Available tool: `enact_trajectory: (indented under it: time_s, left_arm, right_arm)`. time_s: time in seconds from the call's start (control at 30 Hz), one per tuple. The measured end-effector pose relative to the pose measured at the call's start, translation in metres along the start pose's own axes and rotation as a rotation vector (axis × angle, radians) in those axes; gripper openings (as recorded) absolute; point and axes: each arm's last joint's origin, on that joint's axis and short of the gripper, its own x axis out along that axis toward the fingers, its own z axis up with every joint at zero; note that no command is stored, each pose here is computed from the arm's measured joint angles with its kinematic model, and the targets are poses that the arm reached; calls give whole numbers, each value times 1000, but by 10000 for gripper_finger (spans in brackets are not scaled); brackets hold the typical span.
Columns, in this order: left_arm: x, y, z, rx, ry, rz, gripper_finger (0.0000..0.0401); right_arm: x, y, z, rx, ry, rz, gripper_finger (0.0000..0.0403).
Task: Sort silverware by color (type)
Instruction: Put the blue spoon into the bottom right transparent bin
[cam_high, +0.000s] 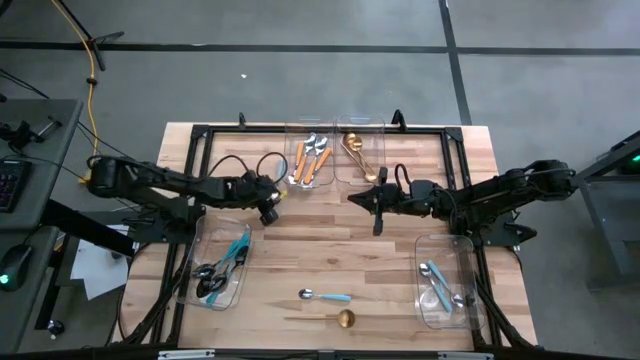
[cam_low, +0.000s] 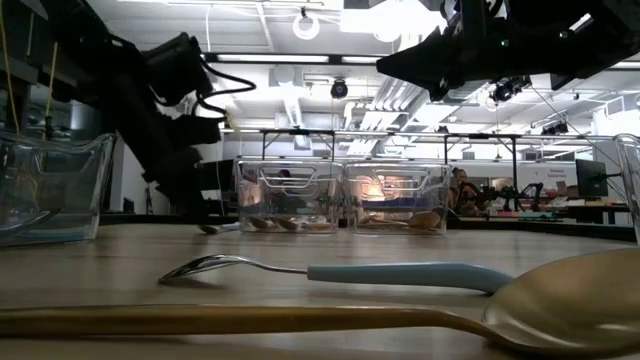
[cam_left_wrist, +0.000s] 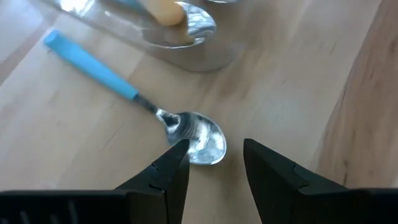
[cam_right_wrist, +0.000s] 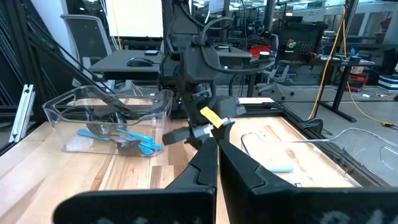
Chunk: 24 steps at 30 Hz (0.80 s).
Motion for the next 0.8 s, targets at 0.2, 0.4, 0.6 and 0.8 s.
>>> enact_trajectory:
  time_s: [0.2,0.4,0.6,0.8]
  left_arm:
    - [11,-2,-4,86,35,9,135]
    - [14,-2,-5,107,34,42,118]
    - [15,-2,-5,118,33,59,101]
    - [15,0,-6,120,30,110,64]
  right_arm:
    - [0,0,0,0,0,0,0]
    - [0,0,0,0,0,0,0]
    - [0,0,0,1,0,0,0]
    - [0,0,0,7,0,0,0]
